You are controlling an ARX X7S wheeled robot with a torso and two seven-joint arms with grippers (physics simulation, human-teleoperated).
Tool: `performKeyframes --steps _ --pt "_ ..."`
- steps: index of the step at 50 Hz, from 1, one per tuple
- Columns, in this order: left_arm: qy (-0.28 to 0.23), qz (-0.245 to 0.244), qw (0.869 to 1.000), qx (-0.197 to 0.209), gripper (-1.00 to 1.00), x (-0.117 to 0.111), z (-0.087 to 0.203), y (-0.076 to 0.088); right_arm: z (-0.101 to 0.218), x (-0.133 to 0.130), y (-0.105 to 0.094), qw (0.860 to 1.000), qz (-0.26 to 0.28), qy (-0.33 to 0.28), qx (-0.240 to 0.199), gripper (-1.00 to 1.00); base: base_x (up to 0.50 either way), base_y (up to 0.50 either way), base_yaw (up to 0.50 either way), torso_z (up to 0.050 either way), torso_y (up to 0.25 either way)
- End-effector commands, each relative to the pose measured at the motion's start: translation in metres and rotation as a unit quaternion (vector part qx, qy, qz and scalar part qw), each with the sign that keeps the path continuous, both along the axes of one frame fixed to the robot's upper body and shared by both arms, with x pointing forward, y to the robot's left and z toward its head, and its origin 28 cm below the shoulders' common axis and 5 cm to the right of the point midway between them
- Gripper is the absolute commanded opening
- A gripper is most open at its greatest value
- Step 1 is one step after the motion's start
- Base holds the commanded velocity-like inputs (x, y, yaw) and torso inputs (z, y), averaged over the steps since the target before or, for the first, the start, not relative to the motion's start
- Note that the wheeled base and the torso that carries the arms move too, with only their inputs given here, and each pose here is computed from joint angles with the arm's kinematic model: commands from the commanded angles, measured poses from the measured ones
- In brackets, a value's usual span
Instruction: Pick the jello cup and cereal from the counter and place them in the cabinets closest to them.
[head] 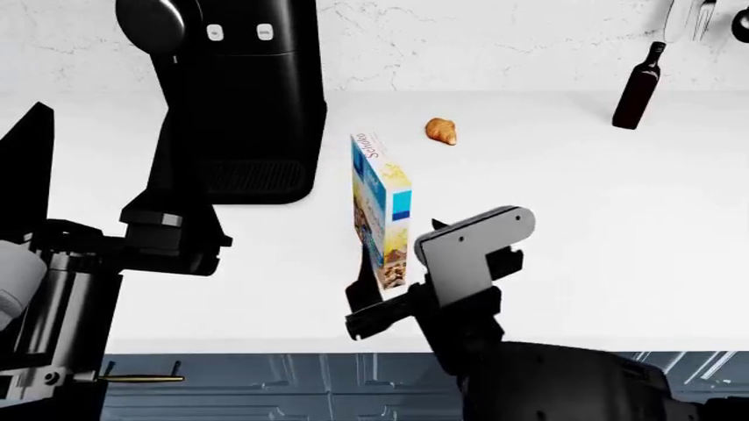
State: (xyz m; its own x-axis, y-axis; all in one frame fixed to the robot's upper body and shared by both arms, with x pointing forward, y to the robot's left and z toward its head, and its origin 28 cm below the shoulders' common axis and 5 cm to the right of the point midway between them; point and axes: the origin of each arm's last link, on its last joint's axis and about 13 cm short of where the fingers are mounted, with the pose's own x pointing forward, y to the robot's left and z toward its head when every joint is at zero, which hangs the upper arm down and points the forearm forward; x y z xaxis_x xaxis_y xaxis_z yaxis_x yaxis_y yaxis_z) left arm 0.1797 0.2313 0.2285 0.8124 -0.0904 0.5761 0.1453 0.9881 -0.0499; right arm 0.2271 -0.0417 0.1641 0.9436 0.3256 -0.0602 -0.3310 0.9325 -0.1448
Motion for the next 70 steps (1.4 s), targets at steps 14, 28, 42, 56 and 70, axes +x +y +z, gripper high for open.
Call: performKeyframes --steps 14,28,42,56,70 --pt "-0.001 0.0 1.0 -0.002 1.0 -0.001 0.001 0.001 -0.017 0.03 0.009 0.998 0.003 0.06 -0.004 1.0 0.0 0.0 0.0 0.0 0.0" --pt "0.0 -0.002 1.0 0.0 1.0 -0.001 0.0 0.001 -0.017 0.044 0.005 0.997 -0.006 0.072 0.004 1.0 0.0 0.0 0.0 0.0 0.0" --pt "-0.005 0.028 1.0 0.007 1.0 0.011 0.022 0.005 0.085 0.013 -0.023 0.998 -0.033 -0.052 -0.027 -1.0 0.0 0.0 0.0 0.0 0.0" --pt "-0.008 0.03 0.999 0.024 1.0 0.011 0.028 0.005 0.107 0.002 -0.031 0.992 -0.033 -0.099 -0.072 -1.0 0.0 0.0 0.0 0.0 0.0" --pt "0.029 0.027 0.992 0.12 1.0 0.019 0.069 0.002 0.151 -0.023 -0.041 0.97 -0.044 -0.149 -0.186 -1.0 0.0 0.0 0.0 0.0 0.0"
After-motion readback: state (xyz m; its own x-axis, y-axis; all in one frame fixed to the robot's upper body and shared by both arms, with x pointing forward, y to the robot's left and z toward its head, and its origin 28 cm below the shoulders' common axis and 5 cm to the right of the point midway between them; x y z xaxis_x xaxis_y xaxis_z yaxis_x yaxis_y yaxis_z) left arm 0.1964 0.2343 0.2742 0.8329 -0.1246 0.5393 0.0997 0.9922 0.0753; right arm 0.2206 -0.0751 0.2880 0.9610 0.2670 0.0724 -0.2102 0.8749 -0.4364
